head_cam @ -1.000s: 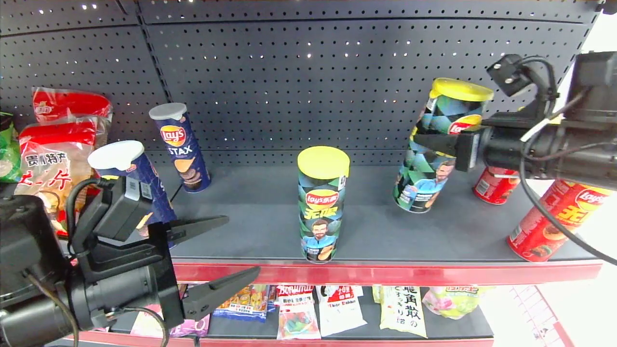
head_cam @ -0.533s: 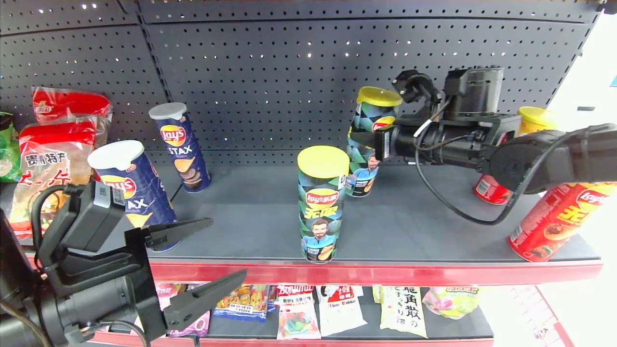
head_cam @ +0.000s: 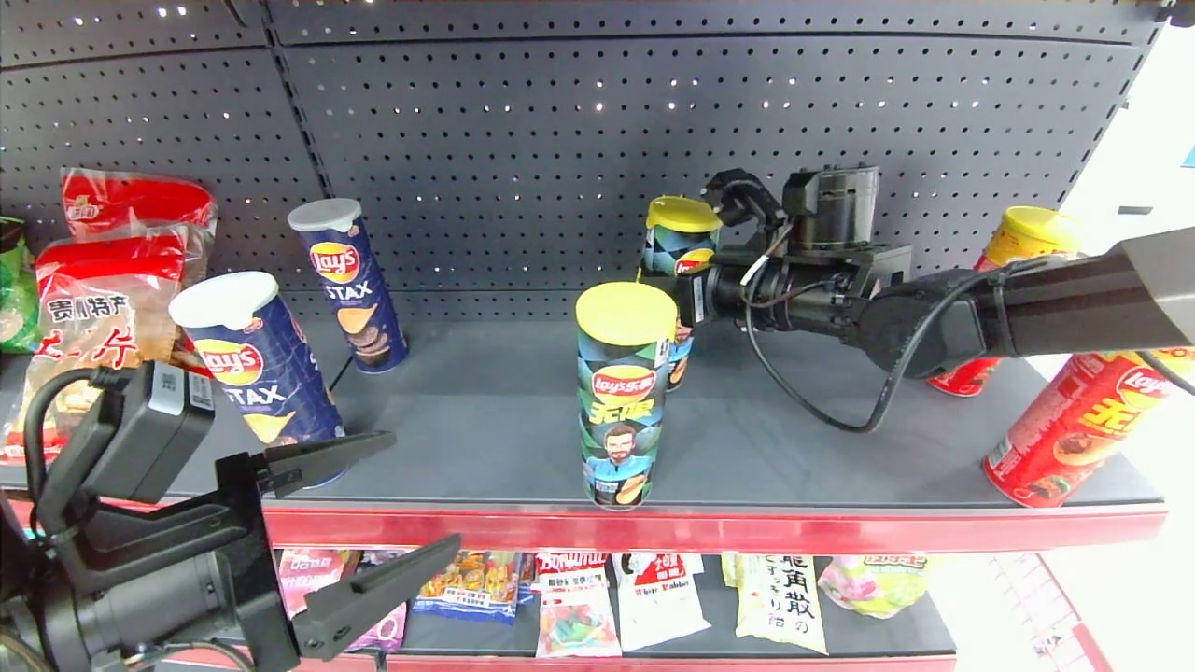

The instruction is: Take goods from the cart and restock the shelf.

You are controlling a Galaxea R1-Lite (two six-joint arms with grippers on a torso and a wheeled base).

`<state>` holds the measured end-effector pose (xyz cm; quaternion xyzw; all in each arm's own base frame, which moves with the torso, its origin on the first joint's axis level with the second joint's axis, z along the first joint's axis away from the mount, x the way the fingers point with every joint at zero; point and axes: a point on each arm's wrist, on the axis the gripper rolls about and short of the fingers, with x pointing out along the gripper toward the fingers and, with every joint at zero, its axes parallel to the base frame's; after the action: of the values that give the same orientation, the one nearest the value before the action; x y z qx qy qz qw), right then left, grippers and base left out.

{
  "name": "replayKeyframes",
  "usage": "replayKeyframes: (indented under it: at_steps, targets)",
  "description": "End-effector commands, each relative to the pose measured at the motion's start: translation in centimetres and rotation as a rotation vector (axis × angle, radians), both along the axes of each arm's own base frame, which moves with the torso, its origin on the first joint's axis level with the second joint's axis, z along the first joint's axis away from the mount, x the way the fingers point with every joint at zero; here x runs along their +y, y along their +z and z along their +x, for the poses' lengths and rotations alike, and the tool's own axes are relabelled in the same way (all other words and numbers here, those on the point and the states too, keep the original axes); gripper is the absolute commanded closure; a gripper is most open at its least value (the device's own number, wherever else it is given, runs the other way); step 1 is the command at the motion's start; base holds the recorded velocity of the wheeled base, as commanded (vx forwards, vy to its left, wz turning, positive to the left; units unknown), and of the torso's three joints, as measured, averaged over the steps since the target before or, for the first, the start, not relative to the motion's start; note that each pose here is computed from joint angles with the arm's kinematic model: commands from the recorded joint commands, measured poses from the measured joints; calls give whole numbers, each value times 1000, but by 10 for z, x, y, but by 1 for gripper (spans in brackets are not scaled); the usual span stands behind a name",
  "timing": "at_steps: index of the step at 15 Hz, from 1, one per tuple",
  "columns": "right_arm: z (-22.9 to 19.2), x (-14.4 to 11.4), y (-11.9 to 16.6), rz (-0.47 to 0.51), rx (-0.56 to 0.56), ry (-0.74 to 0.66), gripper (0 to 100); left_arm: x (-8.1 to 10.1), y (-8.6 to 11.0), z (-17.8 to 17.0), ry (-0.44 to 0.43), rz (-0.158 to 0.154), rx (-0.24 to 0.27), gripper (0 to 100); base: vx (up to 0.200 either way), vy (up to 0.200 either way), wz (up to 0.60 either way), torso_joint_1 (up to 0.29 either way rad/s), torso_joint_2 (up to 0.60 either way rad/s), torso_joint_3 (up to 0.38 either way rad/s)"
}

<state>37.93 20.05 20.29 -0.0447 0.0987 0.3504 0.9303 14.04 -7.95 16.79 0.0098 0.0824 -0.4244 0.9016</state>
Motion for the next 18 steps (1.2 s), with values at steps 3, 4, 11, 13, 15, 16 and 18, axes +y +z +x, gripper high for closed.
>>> replayKeyframes:
  at_steps: [3, 4, 11, 13, 15, 16, 18]
  targets:
    - [5, 8, -8, -5, 8, 11, 100, 2, 2, -3, 4, -2, -6, 0, 0, 0, 0, 0, 0, 0]
    - [5, 9, -9, -7, 11, 13, 100, 2, 2, -3, 4, -2, -6, 0, 0, 0, 0, 0, 0, 0]
    - [5, 8, -11, -10, 16, 10, 100, 3, 2, -5, 4, 0, -3, 0, 0, 0, 0, 0, 0, 0]
    - [5, 8, -12, -12, 20, 8, 0, 3, 2, -6, 4, 1, 0, 0, 0, 0, 0, 0, 0, 0]
    - [5, 8, -11, -11, 20, 6, 0, 3, 2, -7, 4, 0, -1, 0, 0, 0, 0, 0, 0, 0]
    - [3, 7, -10, -9, 19, 5, 0, 4, 2, -7, 6, 3, 3, 0, 0, 0, 0, 0, 0, 0]
    - [0, 5, -7, -5, 19, 1, 0, 4, 1, -7, 6, 3, 4, 0, 0, 0, 0, 0, 0, 0]
